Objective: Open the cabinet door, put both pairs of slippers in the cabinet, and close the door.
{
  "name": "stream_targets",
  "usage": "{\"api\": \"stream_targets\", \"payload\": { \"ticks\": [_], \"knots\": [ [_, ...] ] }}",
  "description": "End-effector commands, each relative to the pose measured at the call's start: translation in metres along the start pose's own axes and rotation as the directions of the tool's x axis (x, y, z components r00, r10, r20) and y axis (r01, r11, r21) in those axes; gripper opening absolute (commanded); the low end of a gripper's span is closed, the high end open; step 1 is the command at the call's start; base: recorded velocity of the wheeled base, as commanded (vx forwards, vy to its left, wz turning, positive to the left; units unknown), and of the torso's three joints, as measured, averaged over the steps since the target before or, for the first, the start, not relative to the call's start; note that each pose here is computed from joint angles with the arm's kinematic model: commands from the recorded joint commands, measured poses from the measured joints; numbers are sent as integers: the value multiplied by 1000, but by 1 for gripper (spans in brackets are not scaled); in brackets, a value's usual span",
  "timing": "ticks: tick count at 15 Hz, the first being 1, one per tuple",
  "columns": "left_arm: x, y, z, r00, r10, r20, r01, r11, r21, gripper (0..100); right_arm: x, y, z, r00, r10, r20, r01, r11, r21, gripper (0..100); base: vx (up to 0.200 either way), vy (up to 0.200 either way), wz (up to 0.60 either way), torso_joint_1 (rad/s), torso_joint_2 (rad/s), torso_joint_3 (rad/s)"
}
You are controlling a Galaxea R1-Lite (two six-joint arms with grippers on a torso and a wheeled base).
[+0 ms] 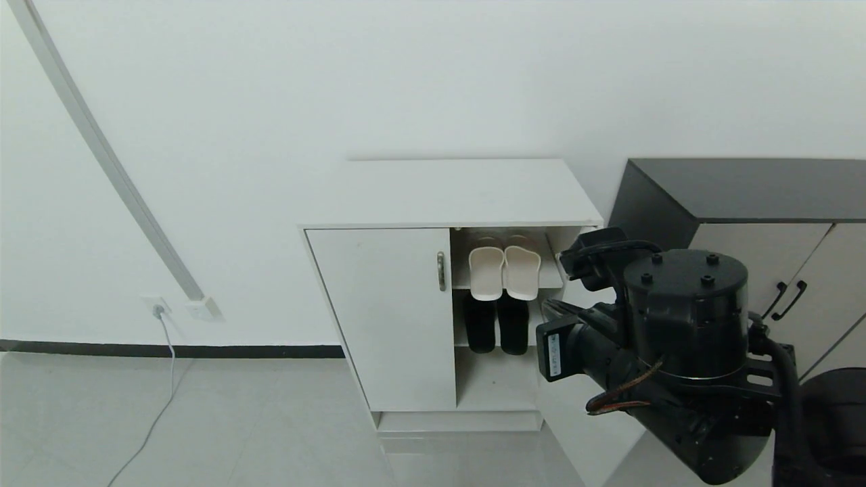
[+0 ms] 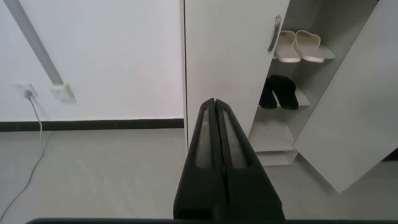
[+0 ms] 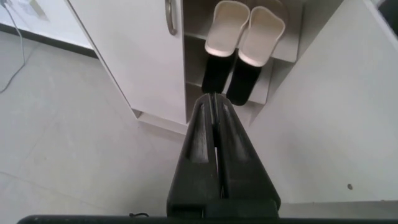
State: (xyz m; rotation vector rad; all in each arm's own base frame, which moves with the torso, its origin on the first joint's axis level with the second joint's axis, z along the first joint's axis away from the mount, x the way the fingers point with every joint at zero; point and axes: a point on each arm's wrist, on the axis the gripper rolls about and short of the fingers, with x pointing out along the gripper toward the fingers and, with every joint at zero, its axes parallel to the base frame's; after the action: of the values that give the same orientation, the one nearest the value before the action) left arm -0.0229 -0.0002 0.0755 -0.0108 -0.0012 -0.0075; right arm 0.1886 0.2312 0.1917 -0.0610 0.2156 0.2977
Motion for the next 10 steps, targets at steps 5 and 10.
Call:
{"api": "stream_targets", "payload": {
  "ticks": [5, 10],
  "knots": [
    [0, 0, 0, 1000, 1, -1, -1, 1000, -1, 0, 0, -5, -5, 1000, -9, -10, 9, 999, -33, 0, 0, 0, 0, 37, -80, -49],
    [0, 0, 0, 1000, 1, -1, -1, 1000, -1, 0, 2, -4, -6, 1000, -9, 1, 9, 1000, -26, 0, 0, 0, 0, 0, 0, 0]
  ]
}}
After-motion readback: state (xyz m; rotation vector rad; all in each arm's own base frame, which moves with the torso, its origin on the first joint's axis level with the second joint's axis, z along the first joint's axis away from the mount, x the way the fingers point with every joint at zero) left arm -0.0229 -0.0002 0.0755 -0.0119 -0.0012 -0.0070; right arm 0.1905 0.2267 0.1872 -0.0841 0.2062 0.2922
